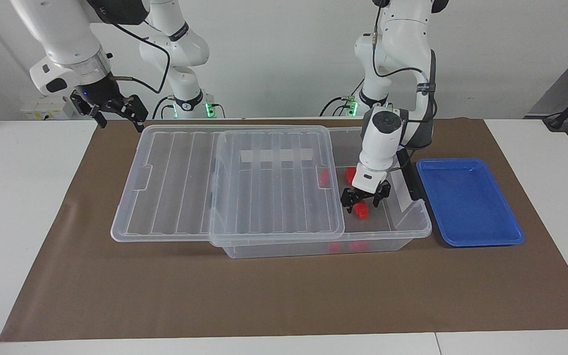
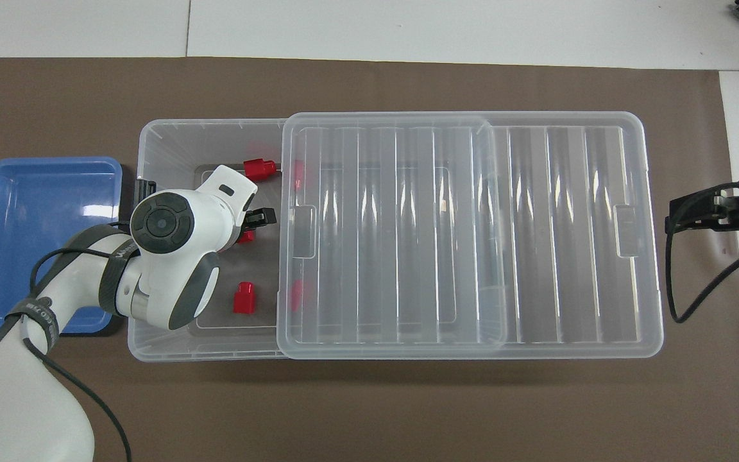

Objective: Place red block in blue tray from box
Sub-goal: 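Grasp the red block nearest the blue tray with the left gripper, then lift the red block and carry it into the blue tray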

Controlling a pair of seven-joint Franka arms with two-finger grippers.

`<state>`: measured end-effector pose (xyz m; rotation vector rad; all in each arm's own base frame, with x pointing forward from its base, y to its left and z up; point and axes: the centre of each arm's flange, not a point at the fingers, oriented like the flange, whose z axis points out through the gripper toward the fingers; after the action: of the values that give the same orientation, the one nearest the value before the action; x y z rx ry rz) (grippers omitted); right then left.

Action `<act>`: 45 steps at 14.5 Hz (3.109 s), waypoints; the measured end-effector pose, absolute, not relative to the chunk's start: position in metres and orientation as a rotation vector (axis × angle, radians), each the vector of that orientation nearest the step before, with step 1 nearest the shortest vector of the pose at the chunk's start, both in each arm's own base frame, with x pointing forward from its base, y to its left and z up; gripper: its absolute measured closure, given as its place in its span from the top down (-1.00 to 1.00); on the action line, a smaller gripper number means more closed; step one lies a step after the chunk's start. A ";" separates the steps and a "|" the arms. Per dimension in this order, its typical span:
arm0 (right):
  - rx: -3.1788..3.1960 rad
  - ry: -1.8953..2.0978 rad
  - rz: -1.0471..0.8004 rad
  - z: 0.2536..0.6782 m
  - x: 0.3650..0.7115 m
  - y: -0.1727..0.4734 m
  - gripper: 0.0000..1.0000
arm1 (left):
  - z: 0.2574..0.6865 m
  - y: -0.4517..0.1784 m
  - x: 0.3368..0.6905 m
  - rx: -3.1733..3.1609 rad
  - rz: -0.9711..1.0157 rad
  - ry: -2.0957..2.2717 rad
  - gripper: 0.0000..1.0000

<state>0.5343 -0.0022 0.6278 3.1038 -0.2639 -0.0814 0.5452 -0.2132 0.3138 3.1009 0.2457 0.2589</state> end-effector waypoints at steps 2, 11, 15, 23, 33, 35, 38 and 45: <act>3.104 -0.264 -0.081 0.628 0.534 -0.002 1.00 | 0.311 -0.213 0.545 3.103 0.256 0.245 0.93; 3.104 -0.264 -0.081 0.628 0.534 -0.002 1.00 | 0.310 -0.216 0.545 3.102 0.258 0.237 -0.31; 3.104 -0.264 -0.081 0.628 0.534 -0.002 1.00 | 0.314 -0.216 0.547 3.109 0.244 0.239 -0.31; 3.104 -0.264 -0.081 0.628 0.534 -0.002 1.00 | 0.412 -0.212 0.562 3.166 0.125 0.242 -0.31; 3.105 -0.263 -0.069 0.629 0.535 -0.002 1.00 | 0.570 -0.086 0.556 3.210 -0.043 -0.081 -0.31; 3.107 -0.266 -0.037 0.630 0.538 -0.003 1.00 | 0.580 -0.026 0.556 3.197 -0.037 -0.206 -0.31; 3.105 -0.304 -0.024 0.624 0.540 -0.016 0.74 | 0.581 0.035 0.558 3.184 -0.010 -0.358 -0.31; 3.098 -0.375 0.096 0.587 0.551 -0.064 -0.86 | 0.510 0.070 0.578 3.201 0.199 -0.413 -0.31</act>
<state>0.5512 -0.0642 0.5868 3.0977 -0.3745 0.0956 0.5779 0.0700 0.5103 3.2014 -0.4134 0.1991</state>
